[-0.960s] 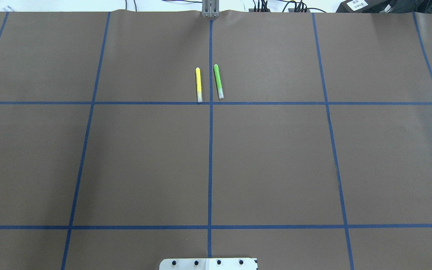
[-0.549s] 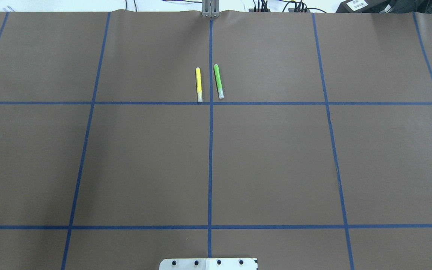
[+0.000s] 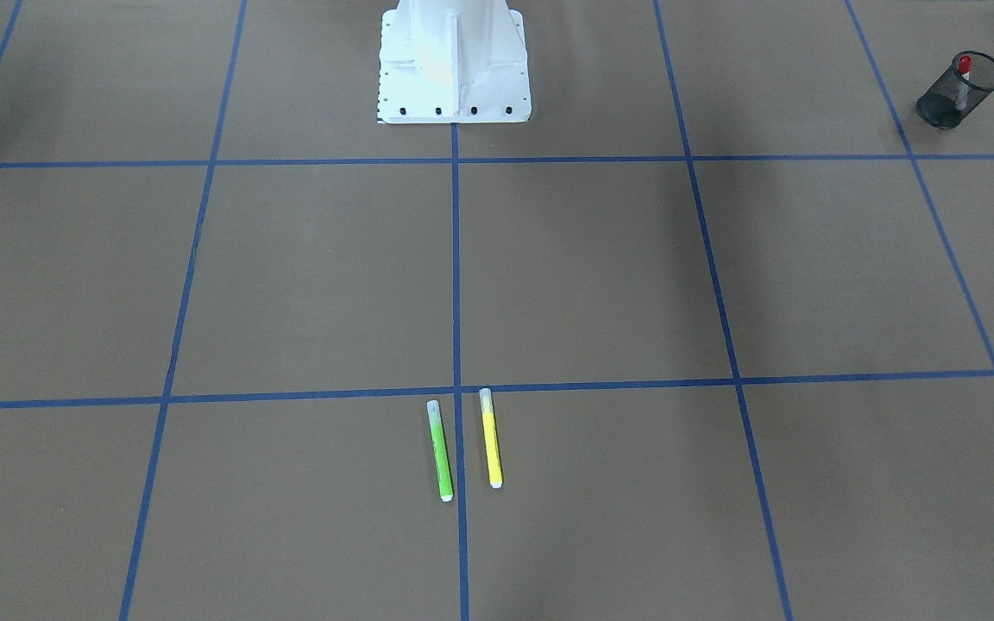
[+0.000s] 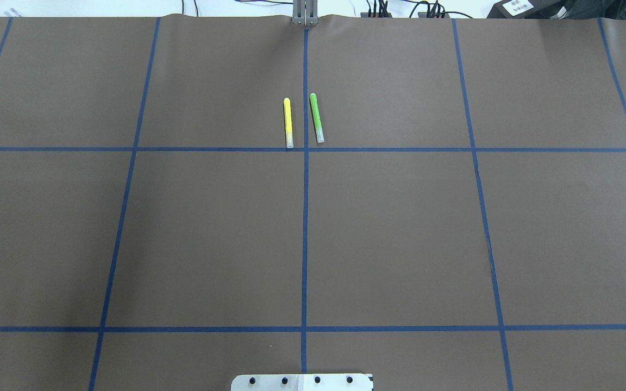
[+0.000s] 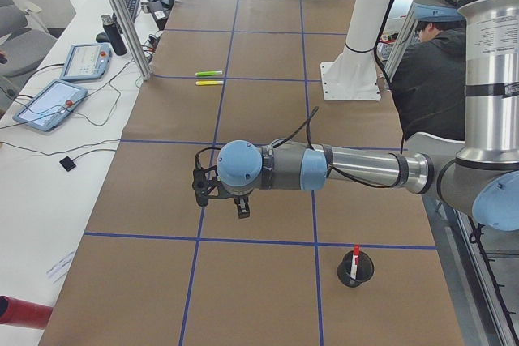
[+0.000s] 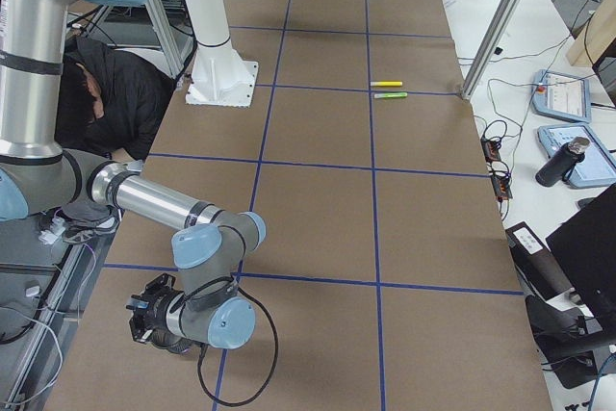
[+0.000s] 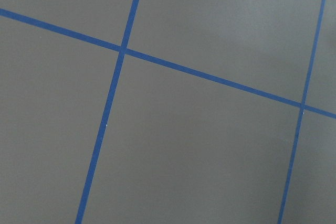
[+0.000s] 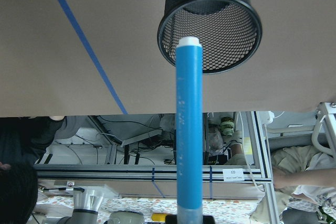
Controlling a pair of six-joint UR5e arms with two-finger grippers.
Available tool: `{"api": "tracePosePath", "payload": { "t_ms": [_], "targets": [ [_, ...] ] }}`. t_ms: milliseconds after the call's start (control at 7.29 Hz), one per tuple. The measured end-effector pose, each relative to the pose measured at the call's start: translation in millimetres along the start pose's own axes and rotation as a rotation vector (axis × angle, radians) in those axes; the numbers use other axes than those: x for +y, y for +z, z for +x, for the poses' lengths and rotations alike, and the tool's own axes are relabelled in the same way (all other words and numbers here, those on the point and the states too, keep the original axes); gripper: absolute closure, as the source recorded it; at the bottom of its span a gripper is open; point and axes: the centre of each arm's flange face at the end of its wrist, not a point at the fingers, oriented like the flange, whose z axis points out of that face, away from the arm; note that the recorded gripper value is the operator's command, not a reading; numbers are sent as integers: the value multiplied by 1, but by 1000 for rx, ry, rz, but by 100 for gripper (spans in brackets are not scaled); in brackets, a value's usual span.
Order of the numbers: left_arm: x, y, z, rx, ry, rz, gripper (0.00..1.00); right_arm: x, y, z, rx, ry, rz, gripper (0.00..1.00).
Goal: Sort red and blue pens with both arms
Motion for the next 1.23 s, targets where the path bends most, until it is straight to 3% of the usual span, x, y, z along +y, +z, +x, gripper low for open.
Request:
{"api": "tracePosePath", "payload": {
  "t_ms": [549,686,823,1234],
  "targets": [
    [0,6,5,0,10,-13,0,-16,20,20,-73,25,-14,100],
    [0,7,6,1,13,-16,0,-19,22,23,-74,25,-13,62],
    [-1,8,7,1,15,-17,0,-20,24,26,-74,25,-14,1],
    [-2,7,10,3,20,-17,0,-24,24,31,-52,17,-9,0]
  ]
}}
